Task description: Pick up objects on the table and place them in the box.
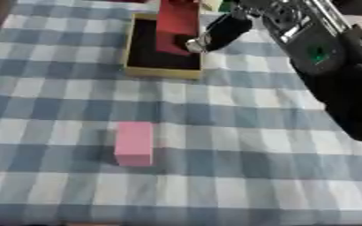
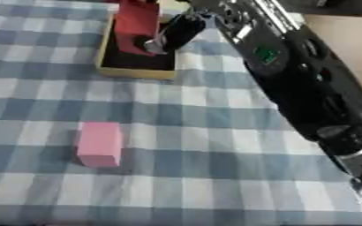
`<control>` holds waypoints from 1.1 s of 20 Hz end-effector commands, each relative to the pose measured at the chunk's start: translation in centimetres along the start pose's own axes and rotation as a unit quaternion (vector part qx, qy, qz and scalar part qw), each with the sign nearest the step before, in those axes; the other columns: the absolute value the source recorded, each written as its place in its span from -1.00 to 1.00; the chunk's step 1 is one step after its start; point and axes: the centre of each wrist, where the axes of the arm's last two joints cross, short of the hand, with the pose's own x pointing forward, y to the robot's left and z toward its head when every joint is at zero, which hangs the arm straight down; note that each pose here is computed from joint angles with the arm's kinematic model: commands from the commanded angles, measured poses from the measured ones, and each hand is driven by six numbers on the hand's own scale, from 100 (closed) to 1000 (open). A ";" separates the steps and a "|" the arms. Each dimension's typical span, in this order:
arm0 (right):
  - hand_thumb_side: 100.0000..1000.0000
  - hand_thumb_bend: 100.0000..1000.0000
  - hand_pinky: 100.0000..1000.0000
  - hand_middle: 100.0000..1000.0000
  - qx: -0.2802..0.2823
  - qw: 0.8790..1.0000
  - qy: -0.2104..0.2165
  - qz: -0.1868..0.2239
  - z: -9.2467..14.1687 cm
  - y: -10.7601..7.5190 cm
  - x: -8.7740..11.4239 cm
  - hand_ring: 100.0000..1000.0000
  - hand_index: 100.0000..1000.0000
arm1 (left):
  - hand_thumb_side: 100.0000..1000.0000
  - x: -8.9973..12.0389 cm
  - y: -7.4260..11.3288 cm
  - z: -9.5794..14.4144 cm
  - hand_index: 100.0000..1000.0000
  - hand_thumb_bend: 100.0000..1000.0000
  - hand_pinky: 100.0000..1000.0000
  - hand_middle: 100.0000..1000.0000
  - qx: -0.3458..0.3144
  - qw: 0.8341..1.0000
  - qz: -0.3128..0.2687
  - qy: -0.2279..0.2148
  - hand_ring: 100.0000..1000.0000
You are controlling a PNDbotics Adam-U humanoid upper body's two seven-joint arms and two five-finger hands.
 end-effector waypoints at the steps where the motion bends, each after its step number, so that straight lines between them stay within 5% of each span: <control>1: -0.60 -0.68 0.34 -0.27 -0.008 0.999 0.036 0.010 -1.4 -0.9 -1.6 0.17 0.10 | 0.86 0.6 0.1 -0.9 0.52 -1.00 0.18 0.04 -0.005 1.000 0.000 -0.020 -0.04; 9: -0.60 -0.69 0.34 -0.28 -0.003 0.995 0.104 -0.008 -4.1 1.4 -4.2 0.18 0.08 | 0.87 0.7 -0.2 -1.0 0.52 -1.00 0.18 0.05 -0.005 1.000 0.006 -0.024 -0.05; 22: -0.59 -0.67 0.36 -0.25 0.037 0.991 0.124 -0.023 -6.1 7.2 -3.9 0.20 0.11 | 0.88 0.7 -0.6 -1.2 0.52 -1.00 0.18 0.05 -0.007 0.999 0.016 -0.027 -0.05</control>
